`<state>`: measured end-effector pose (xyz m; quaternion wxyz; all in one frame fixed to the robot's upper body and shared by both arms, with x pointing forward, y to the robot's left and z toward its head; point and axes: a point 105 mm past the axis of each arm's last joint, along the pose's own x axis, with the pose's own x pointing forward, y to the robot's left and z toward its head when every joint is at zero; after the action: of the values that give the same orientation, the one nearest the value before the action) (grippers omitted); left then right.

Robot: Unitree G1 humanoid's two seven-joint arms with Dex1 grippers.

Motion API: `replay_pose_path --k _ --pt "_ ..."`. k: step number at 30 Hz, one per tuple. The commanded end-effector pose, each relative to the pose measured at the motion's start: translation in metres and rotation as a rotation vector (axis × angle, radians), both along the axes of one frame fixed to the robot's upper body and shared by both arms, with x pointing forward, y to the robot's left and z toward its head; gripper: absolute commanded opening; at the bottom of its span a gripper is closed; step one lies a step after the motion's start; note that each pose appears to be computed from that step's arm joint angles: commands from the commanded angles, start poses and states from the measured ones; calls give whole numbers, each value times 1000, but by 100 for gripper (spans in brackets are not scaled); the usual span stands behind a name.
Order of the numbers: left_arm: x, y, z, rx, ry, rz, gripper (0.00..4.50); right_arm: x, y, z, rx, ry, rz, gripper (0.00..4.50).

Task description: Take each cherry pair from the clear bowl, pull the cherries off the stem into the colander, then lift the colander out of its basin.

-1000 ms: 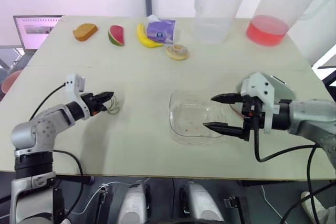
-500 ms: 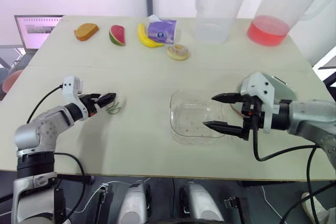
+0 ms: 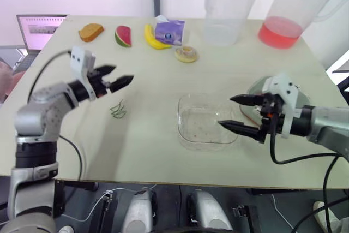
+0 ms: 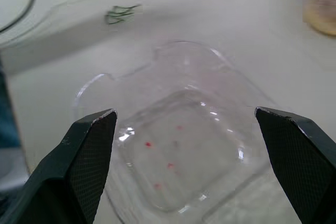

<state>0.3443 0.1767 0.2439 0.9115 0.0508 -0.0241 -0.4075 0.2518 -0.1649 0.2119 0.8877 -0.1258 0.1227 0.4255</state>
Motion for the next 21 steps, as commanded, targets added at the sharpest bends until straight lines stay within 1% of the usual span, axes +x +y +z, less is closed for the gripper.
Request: replay_pose_path --k 1,4,5,8,10,13,21 --pt "-32 -23 13 76 -42 -226 448 -2 -17 9 -15 -31 -91 450" --pt "-68 -35 4 182 -1 -446 448 -4 -33 7 -40 -13 -170 450" --pt "-76 -37 0 208 14 -492 448 -4 -37 7 -48 -9 -190 450" --pt "-89 -40 -16 302 10 -563 448 -6 -47 3 -87 21 -235 450" --pt "-92 -43 -23 307 -4 -582 448 -5 -53 1 -106 37 -267 450" --pt "-91 -46 -29 306 -27 -576 448 0 -64 -3 -147 57 -328 450" --pt "-90 -55 -33 283 -60 -584 448 18 -79 -15 -268 143 -384 450"
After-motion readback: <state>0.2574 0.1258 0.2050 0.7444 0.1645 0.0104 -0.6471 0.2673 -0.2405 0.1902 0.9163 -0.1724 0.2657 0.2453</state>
